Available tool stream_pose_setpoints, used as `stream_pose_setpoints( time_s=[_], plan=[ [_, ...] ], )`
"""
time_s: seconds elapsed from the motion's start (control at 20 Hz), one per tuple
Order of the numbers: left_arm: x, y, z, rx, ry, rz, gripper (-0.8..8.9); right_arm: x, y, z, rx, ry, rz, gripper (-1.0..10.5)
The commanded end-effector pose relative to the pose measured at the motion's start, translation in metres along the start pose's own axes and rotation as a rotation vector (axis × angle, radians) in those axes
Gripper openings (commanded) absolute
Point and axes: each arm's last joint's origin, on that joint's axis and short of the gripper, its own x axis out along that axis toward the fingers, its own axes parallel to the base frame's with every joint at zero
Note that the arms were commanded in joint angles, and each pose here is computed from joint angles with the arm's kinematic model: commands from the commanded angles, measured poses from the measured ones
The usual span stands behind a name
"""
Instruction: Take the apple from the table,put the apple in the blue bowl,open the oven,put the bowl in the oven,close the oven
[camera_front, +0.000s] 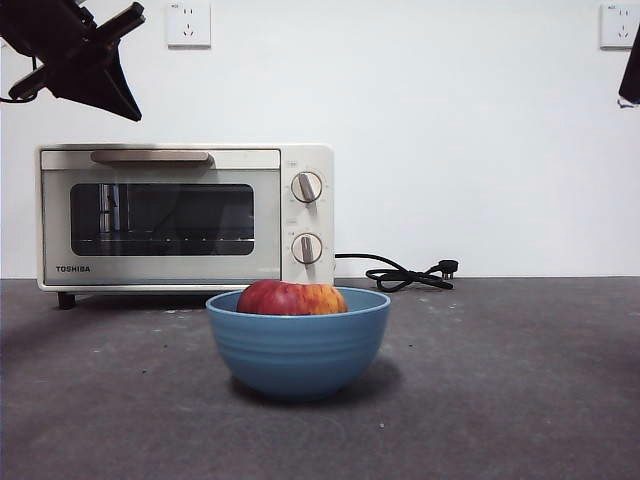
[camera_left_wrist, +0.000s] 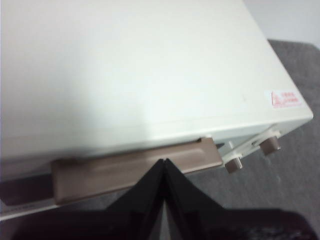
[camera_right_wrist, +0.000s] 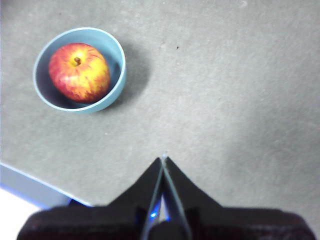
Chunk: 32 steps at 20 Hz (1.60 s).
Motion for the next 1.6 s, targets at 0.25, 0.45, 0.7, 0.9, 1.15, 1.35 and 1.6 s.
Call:
stream_pose_setpoints(
  time_s=[0.25,0.45,0.7,0.9,1.15,1.35,1.6],
  plan=[
    [0.034,0.016,-0.011,-0.045,0.064,0.009,-0.05,0.002,0.001,-0.002,0.031,0.005,0.014,0.0],
    [0.045,0.022,-0.016,-0.062,0.093,0.017,-0.05,0.002,0.001,-0.002,0.04,0.005,0.015,0.0],
    [0.044,0.023,-0.025,-0.048,0.178,0.046,-0.06,0.002,0.001,0.0,0.041,-0.008,0.014,0.0],
    [0.042,0.022,-0.036,-0.003,0.282,0.093,-0.06,0.002,0.002,0.002,0.047,-0.035,0.025,0.0],
    [0.043,0.013,-0.048,0.052,0.398,0.124,-0.06,0.002,0.004,0.006,0.057,-0.076,0.044,0.0],
    [0.045,0.012,-0.063,0.052,0.447,0.127,-0.06,0.002,0.004,0.007,0.059,-0.082,0.047,0.0],
    [0.031,0.011,-0.089,0.06,0.414,0.126,-0.06,0.002,0.004,0.007,0.058,-0.082,0.047,0.0]
  ],
)
